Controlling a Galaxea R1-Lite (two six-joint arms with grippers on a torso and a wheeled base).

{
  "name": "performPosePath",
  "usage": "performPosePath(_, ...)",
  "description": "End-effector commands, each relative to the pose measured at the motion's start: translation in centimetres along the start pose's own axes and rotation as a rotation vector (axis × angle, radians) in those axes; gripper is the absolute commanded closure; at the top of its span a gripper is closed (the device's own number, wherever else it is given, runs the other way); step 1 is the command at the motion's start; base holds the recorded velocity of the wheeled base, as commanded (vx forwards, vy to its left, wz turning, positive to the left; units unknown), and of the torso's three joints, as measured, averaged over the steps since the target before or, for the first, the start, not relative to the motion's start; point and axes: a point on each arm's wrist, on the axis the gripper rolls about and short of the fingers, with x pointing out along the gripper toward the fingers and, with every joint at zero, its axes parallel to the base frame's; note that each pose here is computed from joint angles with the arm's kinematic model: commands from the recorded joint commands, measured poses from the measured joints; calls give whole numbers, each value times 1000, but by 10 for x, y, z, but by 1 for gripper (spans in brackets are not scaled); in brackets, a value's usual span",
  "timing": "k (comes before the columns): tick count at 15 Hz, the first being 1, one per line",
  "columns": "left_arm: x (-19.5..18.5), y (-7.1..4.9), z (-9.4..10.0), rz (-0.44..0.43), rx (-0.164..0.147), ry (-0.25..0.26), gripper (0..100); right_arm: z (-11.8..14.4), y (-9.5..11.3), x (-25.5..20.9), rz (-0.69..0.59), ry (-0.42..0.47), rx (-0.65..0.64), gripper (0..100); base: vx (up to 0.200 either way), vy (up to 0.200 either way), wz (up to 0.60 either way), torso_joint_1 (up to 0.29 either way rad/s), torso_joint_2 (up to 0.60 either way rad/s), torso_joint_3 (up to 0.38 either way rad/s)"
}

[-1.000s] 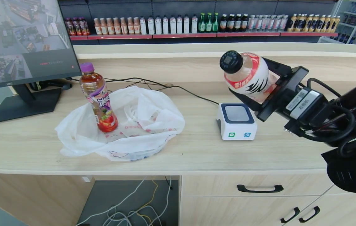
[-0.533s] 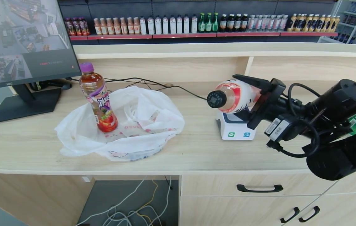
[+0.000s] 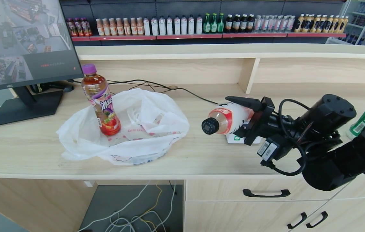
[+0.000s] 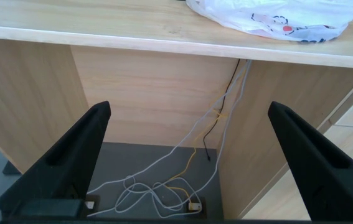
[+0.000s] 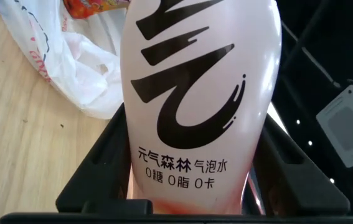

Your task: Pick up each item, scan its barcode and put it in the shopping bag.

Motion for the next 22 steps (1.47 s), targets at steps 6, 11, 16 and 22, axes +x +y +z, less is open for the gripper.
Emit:
performPosePath(6, 0, 0, 0, 0, 0, 0, 0, -6, 14, 1, 18, 9, 13, 100, 0, 0, 0, 0, 0, 0)
performPosePath(11, 0, 0, 0, 0, 0, 0, 0, -9, 14, 1, 16, 13, 6, 100, 0, 0, 0, 0, 0, 0)
performPosePath(16, 0, 0, 0, 0, 0, 0, 0, -10, 14, 0, 17, 16, 3, 100, 0, 0, 0, 0, 0, 0)
performPosePath(22, 0, 0, 0, 0, 0, 0, 0, -14, 17, -1, 19, 25, 7, 100, 0, 0, 0, 0, 0, 0)
